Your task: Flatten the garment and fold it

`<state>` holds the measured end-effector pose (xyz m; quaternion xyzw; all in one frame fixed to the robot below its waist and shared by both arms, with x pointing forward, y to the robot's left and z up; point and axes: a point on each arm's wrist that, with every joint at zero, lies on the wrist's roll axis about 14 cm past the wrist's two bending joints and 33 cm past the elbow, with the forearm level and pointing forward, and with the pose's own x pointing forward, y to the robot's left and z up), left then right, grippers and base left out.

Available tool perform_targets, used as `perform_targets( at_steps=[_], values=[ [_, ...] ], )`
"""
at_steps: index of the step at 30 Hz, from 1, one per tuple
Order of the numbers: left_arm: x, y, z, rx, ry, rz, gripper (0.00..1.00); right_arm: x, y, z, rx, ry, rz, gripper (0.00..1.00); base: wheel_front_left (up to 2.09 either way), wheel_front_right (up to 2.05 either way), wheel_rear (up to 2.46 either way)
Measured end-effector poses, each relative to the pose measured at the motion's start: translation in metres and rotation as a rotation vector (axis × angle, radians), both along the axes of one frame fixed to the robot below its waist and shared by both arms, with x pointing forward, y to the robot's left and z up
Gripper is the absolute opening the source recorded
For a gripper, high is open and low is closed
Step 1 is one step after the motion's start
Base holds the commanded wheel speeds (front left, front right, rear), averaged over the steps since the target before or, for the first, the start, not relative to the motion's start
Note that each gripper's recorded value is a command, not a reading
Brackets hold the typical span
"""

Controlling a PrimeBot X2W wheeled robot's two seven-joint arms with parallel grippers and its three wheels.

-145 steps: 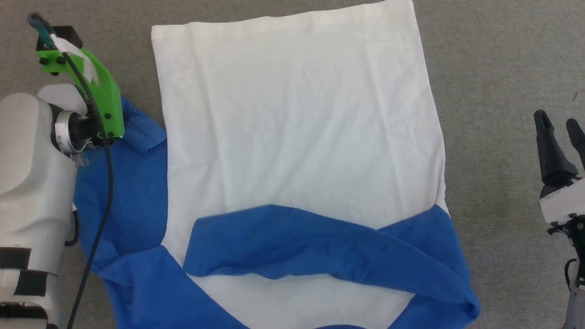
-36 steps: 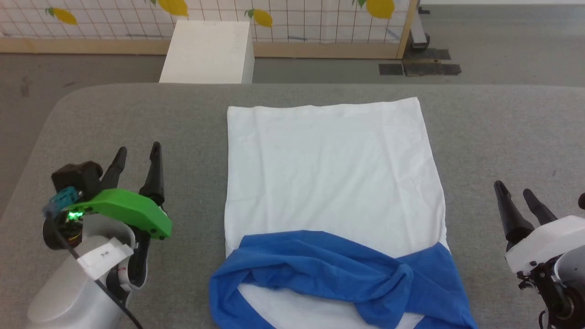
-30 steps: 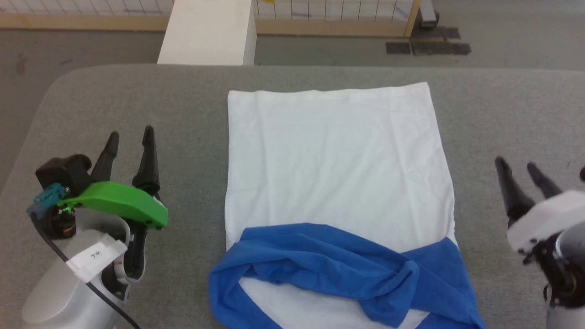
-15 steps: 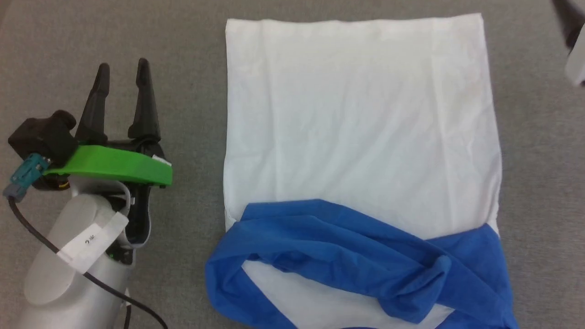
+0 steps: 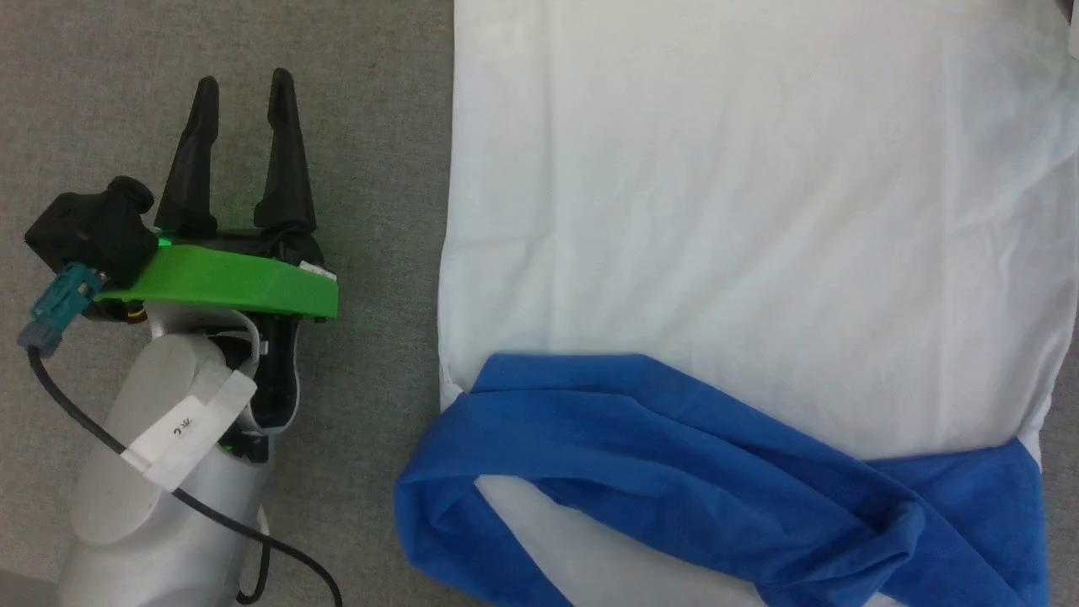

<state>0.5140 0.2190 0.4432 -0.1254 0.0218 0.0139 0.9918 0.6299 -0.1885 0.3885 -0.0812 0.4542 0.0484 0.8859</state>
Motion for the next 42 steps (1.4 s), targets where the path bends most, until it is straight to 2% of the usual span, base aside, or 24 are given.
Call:
perform_targets(
  at_steps=[3, 11, 12, 13, 14, 17, 22, 27, 34, 39, 42],
  values=[
    [0.000, 0.002, -0.008, 0.003, 0.015, 0.006, 1.00, -0.002, 0.005, -0.017, -0.026, 0.061, 0.021, 1.00, 0.00, 0.00, 0.00],
    [-0.001, 0.003, -0.021, 0.005, 0.045, 0.003, 1.00, -0.002, 0.005, -0.021, -0.055, 0.117, 0.040, 1.00, 0.00, 0.00, 0.00],
    [-0.001, 0.003, -0.022, 0.005, 0.046, 0.001, 1.00, -0.003, 0.005, -0.020, -0.053, 0.126, 0.036, 0.95, 0.00, 0.00, 0.00],
    [0.000, 0.002, -0.023, 0.005, 0.048, -0.004, 1.00, -0.004, 0.004, -0.020, -0.049, 0.132, 0.034, 0.25, 0.00, 0.00, 0.00],
    [0.001, 0.002, -0.023, 0.004, 0.047, -0.005, 1.00, -0.004, 0.005, -0.018, -0.048, 0.131, 0.034, 0.00, 0.00, 0.00, 0.00],
    [0.005, 0.001, -0.021, 0.005, 0.044, -0.013, 1.00, -0.004, 0.002, -0.016, -0.049, 0.122, 0.030, 0.00, 0.00, 0.00, 0.00],
    [0.018, -0.003, -0.011, -0.058, 0.048, -0.034, 1.00, 0.002, -0.003, -0.004, -0.036, 0.050, 0.012, 0.00, 0.00, 0.00, 0.00],
    [0.051, -0.018, 0.008, -0.070, 0.117, -0.145, 1.00, 0.003, 0.001, 0.008, -0.035, 0.004, 0.029, 0.00, 0.00, 0.00, 0.00],
    [0.095, -0.044, 0.009, -0.021, 0.371, -0.303, 1.00, 0.000, 0.010, 0.014, -0.026, -0.021, 0.072, 0.00, 0.00, 0.00, 0.00],
    [0.105, -0.065, -0.022, 0.034, 0.620, -0.397, 1.00, -0.003, 0.005, 0.007, -0.038, -0.016, 0.085, 0.00, 0.00, 0.00, 0.00],
    [0.110, -0.071, -0.034, 0.042, 0.695, -0.410, 1.00, -0.005, 0.001, -0.001, -0.049, 0.002, 0.085, 0.00, 0.00, 0.00, 0.00]
  ],
)
